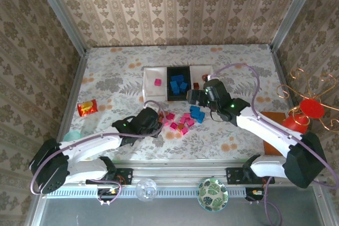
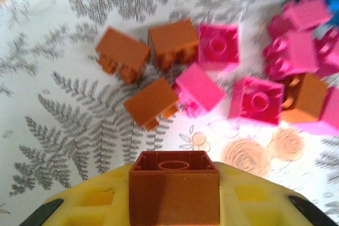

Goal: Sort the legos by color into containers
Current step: Pick up the lego from the middle-left of the table, then place the lego in the container.

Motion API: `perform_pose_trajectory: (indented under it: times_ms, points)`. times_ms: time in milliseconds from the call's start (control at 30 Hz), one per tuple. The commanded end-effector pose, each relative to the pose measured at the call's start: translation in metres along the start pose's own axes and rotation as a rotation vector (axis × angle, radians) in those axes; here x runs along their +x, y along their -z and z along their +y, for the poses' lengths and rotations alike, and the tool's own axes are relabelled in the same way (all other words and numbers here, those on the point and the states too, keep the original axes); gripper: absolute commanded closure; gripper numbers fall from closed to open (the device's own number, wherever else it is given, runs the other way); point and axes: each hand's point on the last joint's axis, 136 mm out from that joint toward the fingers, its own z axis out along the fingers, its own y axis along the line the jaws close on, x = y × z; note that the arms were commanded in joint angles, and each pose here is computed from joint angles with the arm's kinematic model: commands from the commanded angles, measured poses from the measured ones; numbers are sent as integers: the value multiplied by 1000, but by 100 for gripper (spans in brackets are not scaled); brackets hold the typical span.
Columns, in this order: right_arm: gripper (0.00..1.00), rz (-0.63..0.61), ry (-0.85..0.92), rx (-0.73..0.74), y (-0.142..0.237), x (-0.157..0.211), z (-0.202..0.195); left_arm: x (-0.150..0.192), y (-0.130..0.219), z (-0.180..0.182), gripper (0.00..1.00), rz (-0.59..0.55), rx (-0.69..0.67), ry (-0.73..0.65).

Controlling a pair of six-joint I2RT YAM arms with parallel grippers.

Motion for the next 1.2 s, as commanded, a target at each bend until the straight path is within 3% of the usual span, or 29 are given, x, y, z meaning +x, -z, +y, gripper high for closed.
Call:
perform_pose_trajectory:
  times_ms: [0,300,600,733,933,1167]
  points:
    - [6,-61,-53,56,13,1,-23,-40,8,-20,71,-35,56,-18]
    - [6,-28,-97,101,30,44,-59,-192,-45,-116,71,-147,266,-113]
    - [6,17,-99,85,30,67,-65,-244,-129,-139,71,-81,256,-125]
    - [6,45,-89,57,24,73,-58,-257,-150,-135,63,-71,260,-80]
    - [8,107,-102,38,7,90,-52,-285,-123,-149,45,-149,309,-67]
    - [17,167,-101,11,-15,103,-40,-299,-40,-155,24,-300,420,-32]
